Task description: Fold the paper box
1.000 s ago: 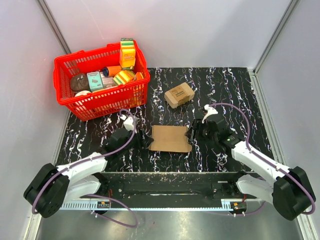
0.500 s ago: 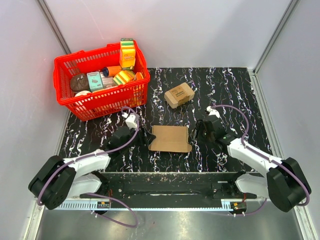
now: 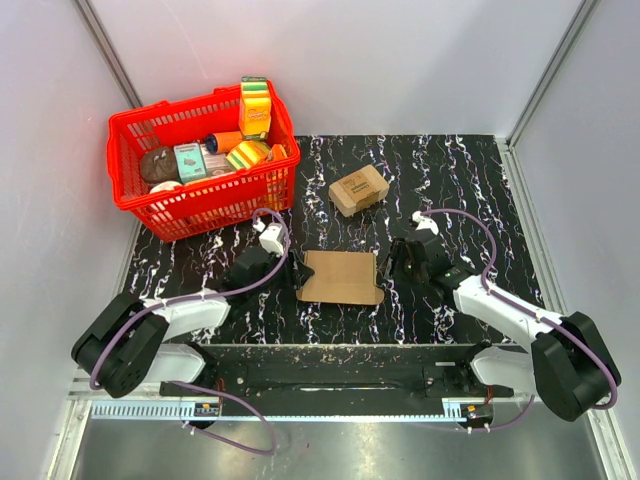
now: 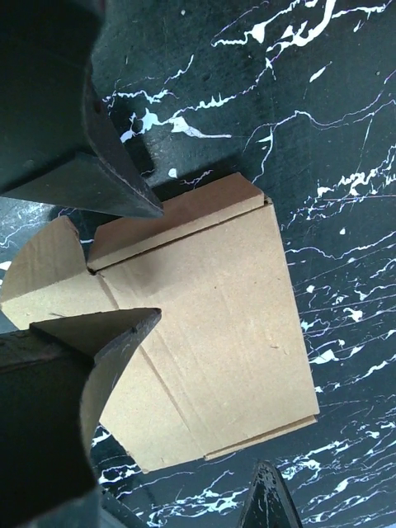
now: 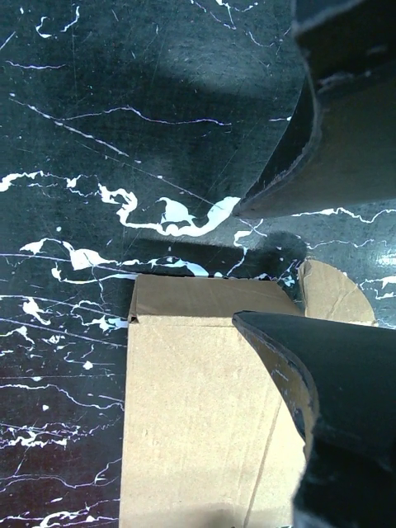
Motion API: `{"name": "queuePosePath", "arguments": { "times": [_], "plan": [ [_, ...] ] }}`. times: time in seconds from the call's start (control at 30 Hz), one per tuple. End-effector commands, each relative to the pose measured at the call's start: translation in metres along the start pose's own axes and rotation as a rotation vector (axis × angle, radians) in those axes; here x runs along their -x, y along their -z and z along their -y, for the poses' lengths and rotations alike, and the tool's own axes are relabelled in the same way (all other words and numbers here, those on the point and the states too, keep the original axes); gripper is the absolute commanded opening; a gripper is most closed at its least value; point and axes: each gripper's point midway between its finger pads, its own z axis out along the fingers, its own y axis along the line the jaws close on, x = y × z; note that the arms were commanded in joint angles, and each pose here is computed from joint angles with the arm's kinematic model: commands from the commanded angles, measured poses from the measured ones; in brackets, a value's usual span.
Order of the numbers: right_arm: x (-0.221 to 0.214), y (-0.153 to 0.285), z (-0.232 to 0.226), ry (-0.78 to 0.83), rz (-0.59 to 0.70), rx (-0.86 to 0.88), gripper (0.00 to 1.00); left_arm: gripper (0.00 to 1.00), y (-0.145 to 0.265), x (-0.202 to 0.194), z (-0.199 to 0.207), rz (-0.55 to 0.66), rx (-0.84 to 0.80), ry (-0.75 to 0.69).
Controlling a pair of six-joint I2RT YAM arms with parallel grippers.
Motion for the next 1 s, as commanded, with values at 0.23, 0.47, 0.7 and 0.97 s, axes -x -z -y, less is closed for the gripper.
{"name": "queuePosePath", "arguments": {
  "times": [0.23, 0.47, 0.7, 0.97],
  "plan": [
    [0.016, 0.0, -0.015, 0.005, 0.048, 0.053, 0.57, 0.45, -0.012, 0.006, -0.001, -0.01, 0.043, -0.117],
    [0.016, 0.001, -0.016, 0.014, 0.049, 0.059, 0.57, 0.4, -0.014, 0.003, 0.0, -0.029, 0.049, -0.137],
    [0.014, 0.012, -0.022, 0.045, 0.046, 0.115, 0.6, 0.48, -0.008, 0.004, -0.004, -0.024, 0.076, -0.133],
    [-0.005, 0.028, -0.035, 0.019, -0.018, 0.223, 0.65, 0.64, 0.013, 0.016, 0.003, 0.032, 0.077, -0.09]
  ]
}}
